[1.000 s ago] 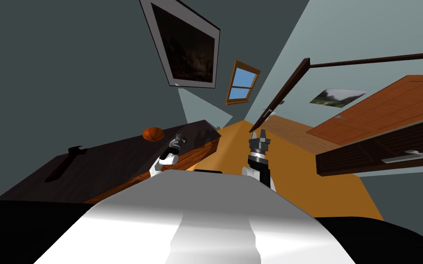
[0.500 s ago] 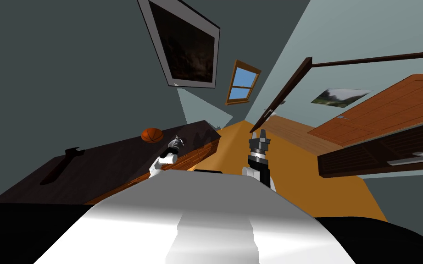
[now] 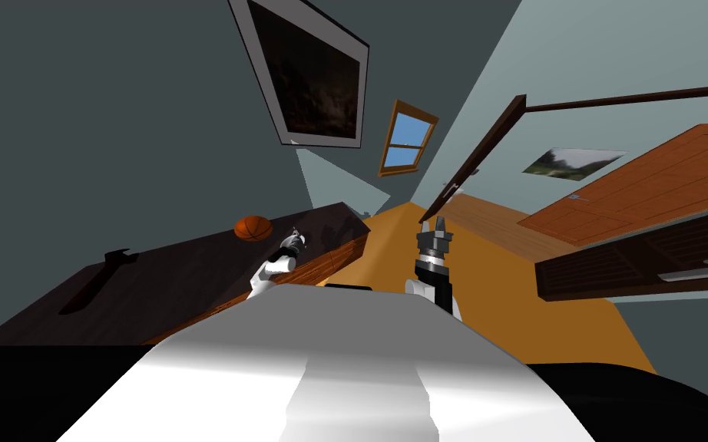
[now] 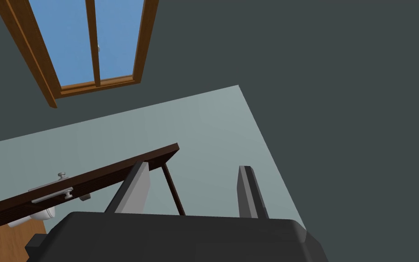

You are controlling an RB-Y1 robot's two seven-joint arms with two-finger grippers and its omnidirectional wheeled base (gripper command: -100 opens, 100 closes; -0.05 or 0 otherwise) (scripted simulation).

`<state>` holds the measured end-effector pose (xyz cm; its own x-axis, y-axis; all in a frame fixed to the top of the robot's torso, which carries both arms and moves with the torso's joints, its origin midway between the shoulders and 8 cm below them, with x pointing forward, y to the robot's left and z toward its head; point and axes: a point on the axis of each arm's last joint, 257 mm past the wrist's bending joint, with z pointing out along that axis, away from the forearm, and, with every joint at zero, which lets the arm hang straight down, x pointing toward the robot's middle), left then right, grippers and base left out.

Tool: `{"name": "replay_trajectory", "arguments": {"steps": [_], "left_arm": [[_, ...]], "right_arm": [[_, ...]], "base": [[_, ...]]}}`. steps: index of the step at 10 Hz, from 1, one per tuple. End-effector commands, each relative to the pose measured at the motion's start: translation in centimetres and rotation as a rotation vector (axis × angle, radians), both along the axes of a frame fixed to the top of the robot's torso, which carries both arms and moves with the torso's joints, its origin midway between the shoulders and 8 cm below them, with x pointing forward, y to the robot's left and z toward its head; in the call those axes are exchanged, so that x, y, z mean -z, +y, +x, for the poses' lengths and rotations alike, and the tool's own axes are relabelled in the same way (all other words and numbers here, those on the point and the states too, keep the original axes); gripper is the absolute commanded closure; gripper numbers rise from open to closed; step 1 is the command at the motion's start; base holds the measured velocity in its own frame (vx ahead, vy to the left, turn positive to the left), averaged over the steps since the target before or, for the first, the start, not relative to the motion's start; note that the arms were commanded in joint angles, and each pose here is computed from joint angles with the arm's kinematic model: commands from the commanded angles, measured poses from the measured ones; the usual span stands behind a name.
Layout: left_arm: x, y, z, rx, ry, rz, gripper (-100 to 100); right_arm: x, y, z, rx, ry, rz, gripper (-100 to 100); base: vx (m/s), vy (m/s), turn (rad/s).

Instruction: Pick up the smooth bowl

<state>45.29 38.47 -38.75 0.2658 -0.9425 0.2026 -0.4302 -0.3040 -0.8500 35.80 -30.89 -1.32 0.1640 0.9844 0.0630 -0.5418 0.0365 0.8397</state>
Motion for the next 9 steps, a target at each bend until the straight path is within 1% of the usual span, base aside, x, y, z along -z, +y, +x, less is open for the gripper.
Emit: {"name": "replay_trajectory", "arguments": {"steps": [1, 2, 4, 5, 9], "left_arm": [[2.2, 1.3, -1.0, -0.034, 0.072, -0.03, -100], [2.4, 1.3, -1.1, -0.035, 0.081, -0.032, -100], [4.9, 2.8, -2.4, -0.078, 0.165, -0.068, -100], [5.0, 2.8, -2.4, -0.078, 0.171, -0.069, -100], [8.9, 5.5, -5.4, -0.157, 0.322, -0.125, -100]], "right_arm": [[0.0, 0.0, 0.0, 0.0, 0.0, 0.0, 0], [0.0, 0.0, 0.0, 0.0, 0.0, 0.0, 0], [0.0, 0.0, 0.0, 0.0, 0.0, 0.0, 0], [0.0, 0.0, 0.0, 0.0, 0.0, 0.0, 0], [0.0, 0.0, 0.0, 0.0, 0.0, 0.0, 0]], "base": [[0.084, 0.02, 0.015], [0.062, 0.017, 0.006], [0.063, 0.019, 0.012], [0.052, 0.017, 0.005], [0.07, 0.017, 0.01]]}}
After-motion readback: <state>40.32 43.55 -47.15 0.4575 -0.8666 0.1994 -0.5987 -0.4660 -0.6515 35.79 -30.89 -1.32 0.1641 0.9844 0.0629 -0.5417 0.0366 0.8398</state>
